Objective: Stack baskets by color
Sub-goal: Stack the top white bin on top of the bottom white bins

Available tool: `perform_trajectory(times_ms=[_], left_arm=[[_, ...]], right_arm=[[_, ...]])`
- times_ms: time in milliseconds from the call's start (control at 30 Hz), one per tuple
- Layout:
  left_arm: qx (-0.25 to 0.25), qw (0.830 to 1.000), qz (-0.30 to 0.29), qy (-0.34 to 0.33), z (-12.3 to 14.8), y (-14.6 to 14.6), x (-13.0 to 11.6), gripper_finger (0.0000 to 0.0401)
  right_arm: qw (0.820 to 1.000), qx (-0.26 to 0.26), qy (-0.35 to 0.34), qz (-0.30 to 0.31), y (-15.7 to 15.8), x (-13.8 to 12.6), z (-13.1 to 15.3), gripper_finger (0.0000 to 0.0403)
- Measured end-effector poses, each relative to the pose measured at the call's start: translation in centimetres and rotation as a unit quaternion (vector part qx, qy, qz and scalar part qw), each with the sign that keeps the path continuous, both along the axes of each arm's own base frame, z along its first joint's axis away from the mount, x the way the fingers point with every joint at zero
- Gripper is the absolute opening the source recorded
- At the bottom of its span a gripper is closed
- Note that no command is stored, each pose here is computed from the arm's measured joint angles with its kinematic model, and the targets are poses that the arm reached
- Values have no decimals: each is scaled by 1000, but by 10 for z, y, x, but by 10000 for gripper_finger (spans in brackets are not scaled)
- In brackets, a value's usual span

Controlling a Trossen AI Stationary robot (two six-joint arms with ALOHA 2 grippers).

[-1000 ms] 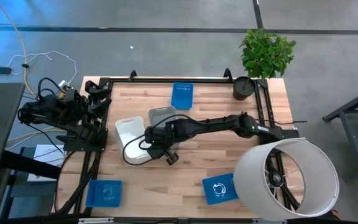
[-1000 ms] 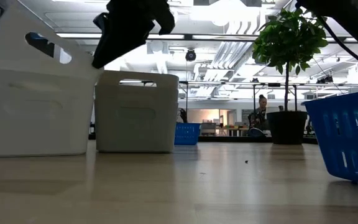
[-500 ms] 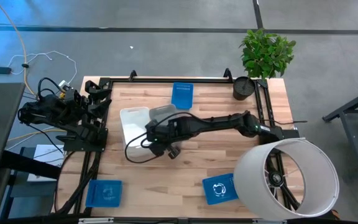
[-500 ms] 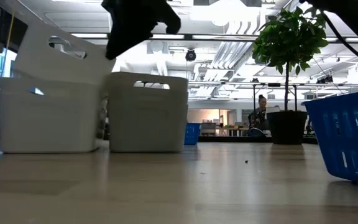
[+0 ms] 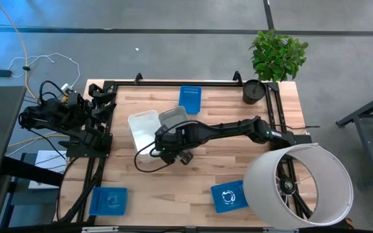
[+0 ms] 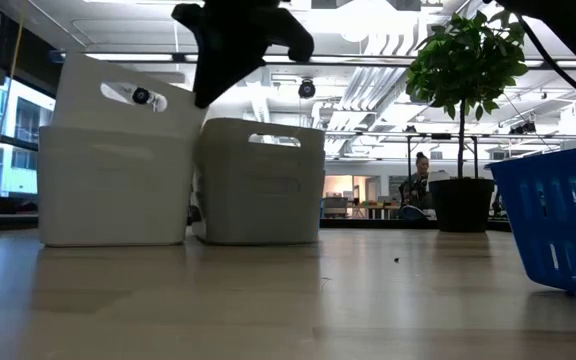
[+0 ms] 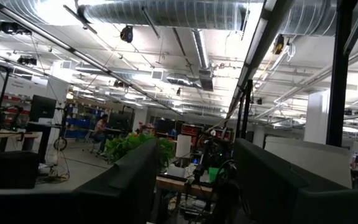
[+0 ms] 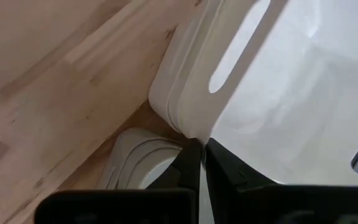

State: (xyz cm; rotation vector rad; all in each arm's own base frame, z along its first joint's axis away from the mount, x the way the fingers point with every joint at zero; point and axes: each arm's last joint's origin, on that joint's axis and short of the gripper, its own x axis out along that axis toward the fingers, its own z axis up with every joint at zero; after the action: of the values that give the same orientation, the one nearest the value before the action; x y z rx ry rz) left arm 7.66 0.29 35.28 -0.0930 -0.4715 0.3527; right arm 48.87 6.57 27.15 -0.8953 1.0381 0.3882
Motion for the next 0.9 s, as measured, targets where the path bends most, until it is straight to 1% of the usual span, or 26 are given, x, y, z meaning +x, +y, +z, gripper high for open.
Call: perform_trajectory(times_ms=[67, 167, 300, 400, 600, 667, 733, 900], left_arm=[[0, 1000, 0, 0, 0, 0, 0, 200], [0, 1000, 0, 0, 0, 0, 0, 200], [0, 1000, 1, 0, 0, 0, 0, 200], [-1, 1000, 1, -1, 0, 0, 0, 200], [-1, 1000, 1, -3, 1, 0, 0, 200], [-1, 1000, 1, -3, 1, 0, 0, 200], [-1, 1000, 1, -3, 1, 0, 0, 200], [-1, 1000, 1, -3, 1, 0, 0, 200]], right_arm=[[1000, 7, 0, 0, -1, 0, 0, 0], [999, 34, 1, -6, -4, 2, -2, 0], [999, 35, 0, -8, -5, 4, -7, 0], [999, 45, -3, -17, -5, 5, -7, 0], [999, 48, -6, -14, -5, 5, -7, 4], [999, 53, -9, -12, -5, 6, -7, 16], [998, 56, -15, -11, -4, 7, -6, 36], [998, 59, -27, -13, -4, 8, -2, 108]])
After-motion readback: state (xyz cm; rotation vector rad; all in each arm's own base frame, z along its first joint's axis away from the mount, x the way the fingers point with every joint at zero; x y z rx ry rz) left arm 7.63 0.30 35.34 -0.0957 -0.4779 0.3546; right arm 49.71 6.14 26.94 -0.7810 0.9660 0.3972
